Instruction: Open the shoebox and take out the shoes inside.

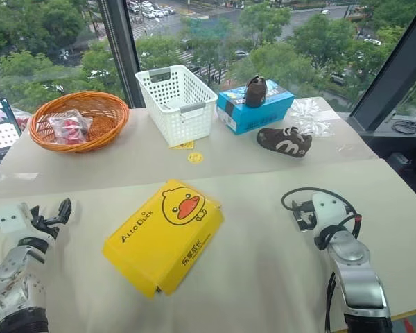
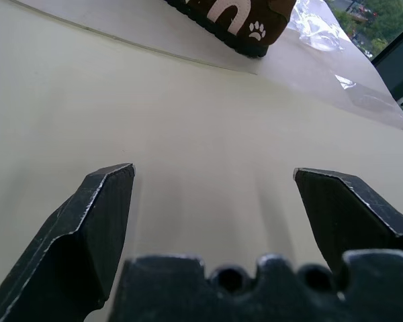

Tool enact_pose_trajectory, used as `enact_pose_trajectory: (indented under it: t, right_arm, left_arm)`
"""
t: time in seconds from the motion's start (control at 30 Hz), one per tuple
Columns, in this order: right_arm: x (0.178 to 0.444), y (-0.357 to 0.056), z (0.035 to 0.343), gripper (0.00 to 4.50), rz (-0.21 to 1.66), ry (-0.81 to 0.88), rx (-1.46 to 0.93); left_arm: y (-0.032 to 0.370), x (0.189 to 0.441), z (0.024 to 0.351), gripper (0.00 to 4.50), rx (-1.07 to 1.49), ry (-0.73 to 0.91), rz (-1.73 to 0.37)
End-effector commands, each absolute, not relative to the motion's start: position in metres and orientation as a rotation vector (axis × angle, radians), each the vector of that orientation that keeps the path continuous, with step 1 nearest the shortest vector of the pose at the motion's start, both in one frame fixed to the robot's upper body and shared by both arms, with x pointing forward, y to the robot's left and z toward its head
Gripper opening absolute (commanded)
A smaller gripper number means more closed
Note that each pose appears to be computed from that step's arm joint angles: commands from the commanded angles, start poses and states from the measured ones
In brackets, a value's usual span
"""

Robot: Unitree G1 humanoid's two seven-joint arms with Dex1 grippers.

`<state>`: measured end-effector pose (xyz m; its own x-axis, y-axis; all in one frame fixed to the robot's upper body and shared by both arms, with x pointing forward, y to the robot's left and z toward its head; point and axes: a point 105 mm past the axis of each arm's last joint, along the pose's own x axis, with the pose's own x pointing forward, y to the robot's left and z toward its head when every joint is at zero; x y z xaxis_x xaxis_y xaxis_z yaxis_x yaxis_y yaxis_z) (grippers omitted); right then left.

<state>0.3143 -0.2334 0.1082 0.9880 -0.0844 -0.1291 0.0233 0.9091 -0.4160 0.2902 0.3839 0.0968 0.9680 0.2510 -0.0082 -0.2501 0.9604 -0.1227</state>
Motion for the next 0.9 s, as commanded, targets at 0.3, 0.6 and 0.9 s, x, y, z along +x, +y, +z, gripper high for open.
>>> enact_pose_trajectory:
  t: [0.3, 0.6, 0.9]
  right_arm:
    - [0.284, -0.179, 0.126, 4.5, 0.571, 0.223, -0.278]
    - [0.246, -0.138, 0.137, 4.5, 1.047, 0.305, -0.329]
    - [0.247, -0.107, 0.127, 2.09, 1.104, 0.288, -0.39]
  left_arm:
    - [0.309, 0.291, 0.128, 4.41, 0.215, 0.079, -0.515]
    - [0.311, 0.268, 0.127, 4.41, 0.394, 0.225, -0.785]
    - [0.301, 0.262, 0.116, 3.48, 0.396, 0.258, -0.885]
